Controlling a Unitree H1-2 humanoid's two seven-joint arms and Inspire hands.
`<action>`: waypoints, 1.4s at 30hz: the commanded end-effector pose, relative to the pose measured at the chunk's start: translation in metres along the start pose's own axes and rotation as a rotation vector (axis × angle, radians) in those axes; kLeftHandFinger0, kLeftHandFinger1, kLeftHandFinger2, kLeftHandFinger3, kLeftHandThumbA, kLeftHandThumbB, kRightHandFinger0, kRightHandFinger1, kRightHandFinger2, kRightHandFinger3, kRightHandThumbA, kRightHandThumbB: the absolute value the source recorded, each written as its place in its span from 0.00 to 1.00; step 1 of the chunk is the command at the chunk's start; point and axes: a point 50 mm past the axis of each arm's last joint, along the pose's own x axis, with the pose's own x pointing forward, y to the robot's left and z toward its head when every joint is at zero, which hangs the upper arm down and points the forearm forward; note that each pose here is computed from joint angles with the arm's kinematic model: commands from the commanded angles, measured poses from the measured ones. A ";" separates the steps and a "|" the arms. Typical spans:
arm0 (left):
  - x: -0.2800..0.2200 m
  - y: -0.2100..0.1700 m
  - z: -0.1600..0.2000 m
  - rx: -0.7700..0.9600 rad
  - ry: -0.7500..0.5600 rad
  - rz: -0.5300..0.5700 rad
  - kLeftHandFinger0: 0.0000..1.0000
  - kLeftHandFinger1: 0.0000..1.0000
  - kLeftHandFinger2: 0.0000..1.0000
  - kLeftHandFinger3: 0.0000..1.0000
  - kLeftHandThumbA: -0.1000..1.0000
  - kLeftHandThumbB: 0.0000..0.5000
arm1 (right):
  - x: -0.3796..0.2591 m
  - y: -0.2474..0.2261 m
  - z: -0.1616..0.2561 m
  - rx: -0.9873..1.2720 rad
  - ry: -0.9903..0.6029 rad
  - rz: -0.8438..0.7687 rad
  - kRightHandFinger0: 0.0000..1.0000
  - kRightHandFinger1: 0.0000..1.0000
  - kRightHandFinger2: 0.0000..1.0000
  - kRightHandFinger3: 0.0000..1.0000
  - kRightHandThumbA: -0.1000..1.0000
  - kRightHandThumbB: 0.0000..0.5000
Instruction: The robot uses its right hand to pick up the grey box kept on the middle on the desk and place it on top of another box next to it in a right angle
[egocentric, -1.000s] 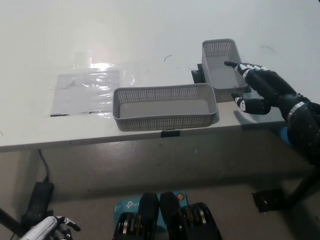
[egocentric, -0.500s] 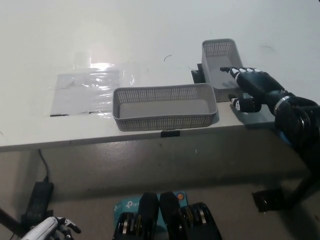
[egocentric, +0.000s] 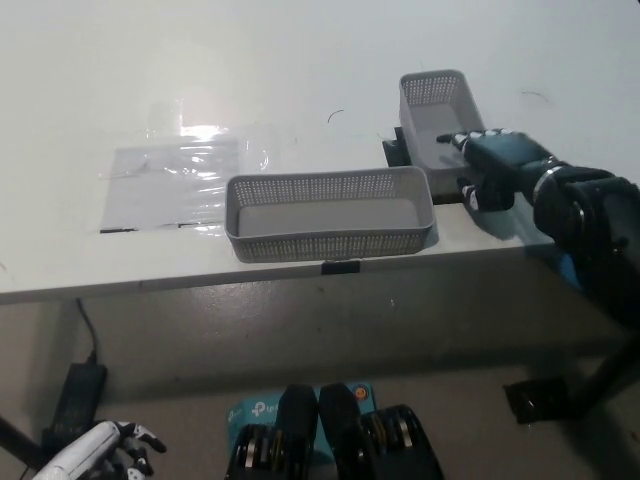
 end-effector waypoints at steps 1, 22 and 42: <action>-0.005 0.020 0.005 0.057 -0.005 0.022 0.29 0.34 0.47 0.61 0.25 0.66 | 0.001 -0.006 0.016 -0.076 -0.057 0.063 1.00 1.00 1.00 1.00 0.20 0.78; -0.001 0.023 0.009 0.045 -0.021 0.025 0.28 0.33 0.45 0.60 0.24 0.65 | 0.008 0.032 0.008 -0.786 -0.071 -0.036 0.00 0.23 0.45 0.40 0.05 0.18; -0.004 0.023 0.008 0.059 -0.020 0.022 0.35 0.39 0.52 0.64 0.28 0.64 | 0.003 0.019 -0.001 -0.364 -0.315 -0.447 0.00 0.11 0.45 0.34 0.00 0.22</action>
